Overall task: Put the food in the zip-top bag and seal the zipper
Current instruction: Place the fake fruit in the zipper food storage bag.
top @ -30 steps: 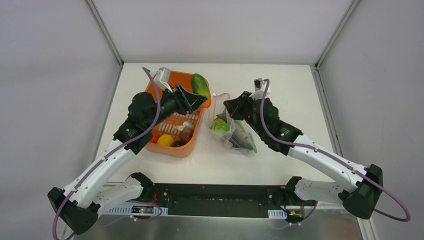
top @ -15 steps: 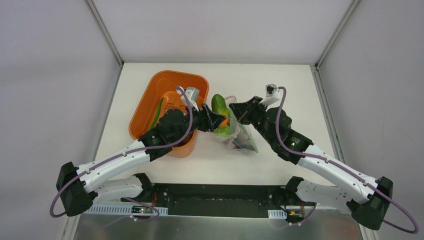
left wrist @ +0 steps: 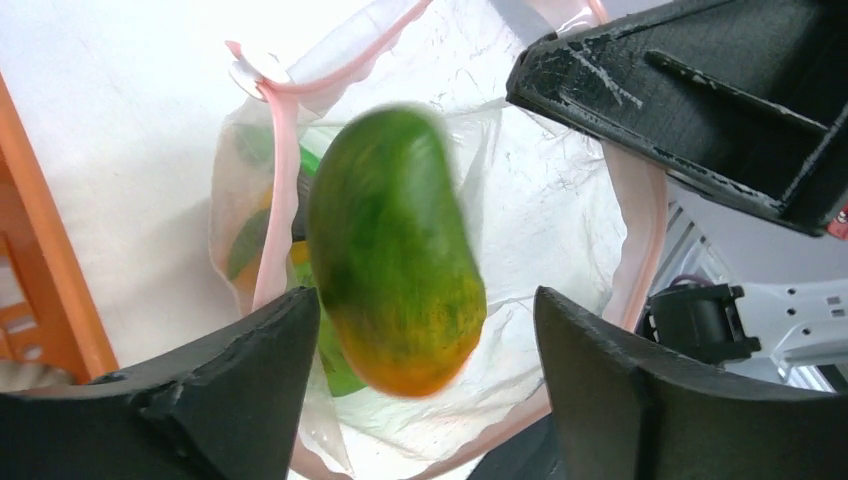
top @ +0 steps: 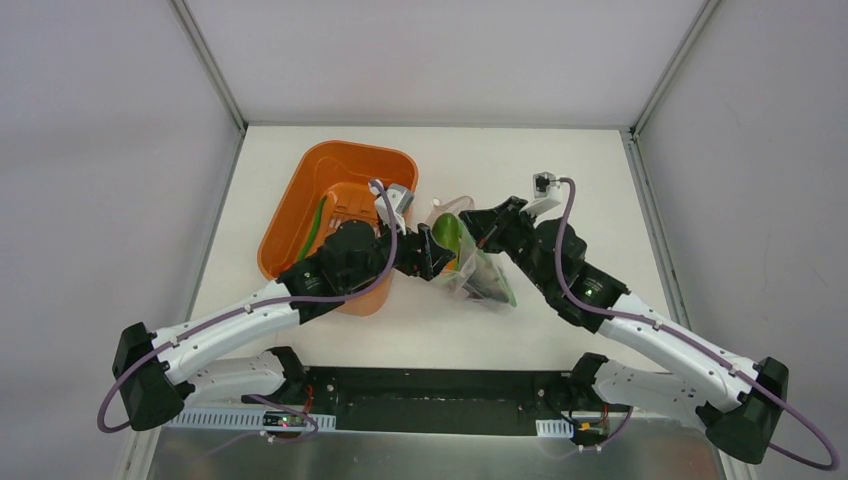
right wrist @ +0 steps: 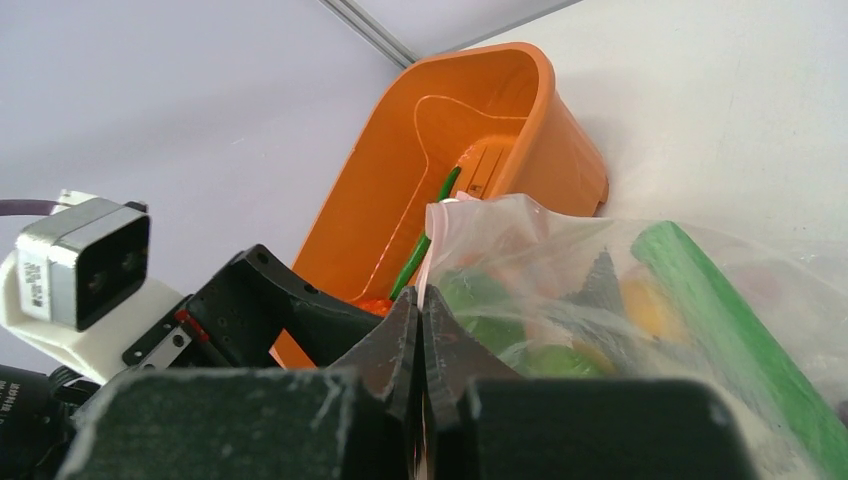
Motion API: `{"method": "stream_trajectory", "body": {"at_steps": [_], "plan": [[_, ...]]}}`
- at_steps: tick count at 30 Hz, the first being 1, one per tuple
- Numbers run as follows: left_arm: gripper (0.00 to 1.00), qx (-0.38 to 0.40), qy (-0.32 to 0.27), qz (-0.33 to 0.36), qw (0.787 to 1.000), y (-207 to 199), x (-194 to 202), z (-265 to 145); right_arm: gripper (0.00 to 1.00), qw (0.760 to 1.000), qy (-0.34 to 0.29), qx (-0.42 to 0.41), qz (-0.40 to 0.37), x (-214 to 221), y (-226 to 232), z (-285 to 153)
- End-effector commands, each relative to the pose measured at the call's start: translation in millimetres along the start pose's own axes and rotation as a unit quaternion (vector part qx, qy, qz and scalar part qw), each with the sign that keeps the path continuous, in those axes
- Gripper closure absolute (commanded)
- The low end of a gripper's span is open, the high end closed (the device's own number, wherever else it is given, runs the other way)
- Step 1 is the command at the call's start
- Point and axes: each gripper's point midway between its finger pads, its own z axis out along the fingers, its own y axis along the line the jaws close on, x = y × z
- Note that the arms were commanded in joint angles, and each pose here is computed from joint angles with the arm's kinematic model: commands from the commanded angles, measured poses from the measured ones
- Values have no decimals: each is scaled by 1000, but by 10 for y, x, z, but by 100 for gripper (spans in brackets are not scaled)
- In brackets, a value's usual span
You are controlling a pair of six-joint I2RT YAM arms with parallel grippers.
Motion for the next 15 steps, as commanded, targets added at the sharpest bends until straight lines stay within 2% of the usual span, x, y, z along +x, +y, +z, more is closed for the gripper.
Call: {"method": "stream_trajectory", "body": {"at_steps": [1,4,8,12,15], "plan": [[13,41,-35,20,998,-207,-260,-169,100,999,-31,-41,12,-233,217,-149],[1,54,-39,26,997,-279,-348,-285,100,997,-35,-64,9,-282,289,-248],[1,62,-71,34,995,-306,-504,-501,100,994,-85,-75,-3,-575,363,-401],[1,0,-93,40,995,-56,-577,-697,100,987,-149,-51,-10,-878,297,-503],[1,-110,-90,45,989,385,-510,-846,100,991,-122,-42,-30,-689,215,-394]]}}
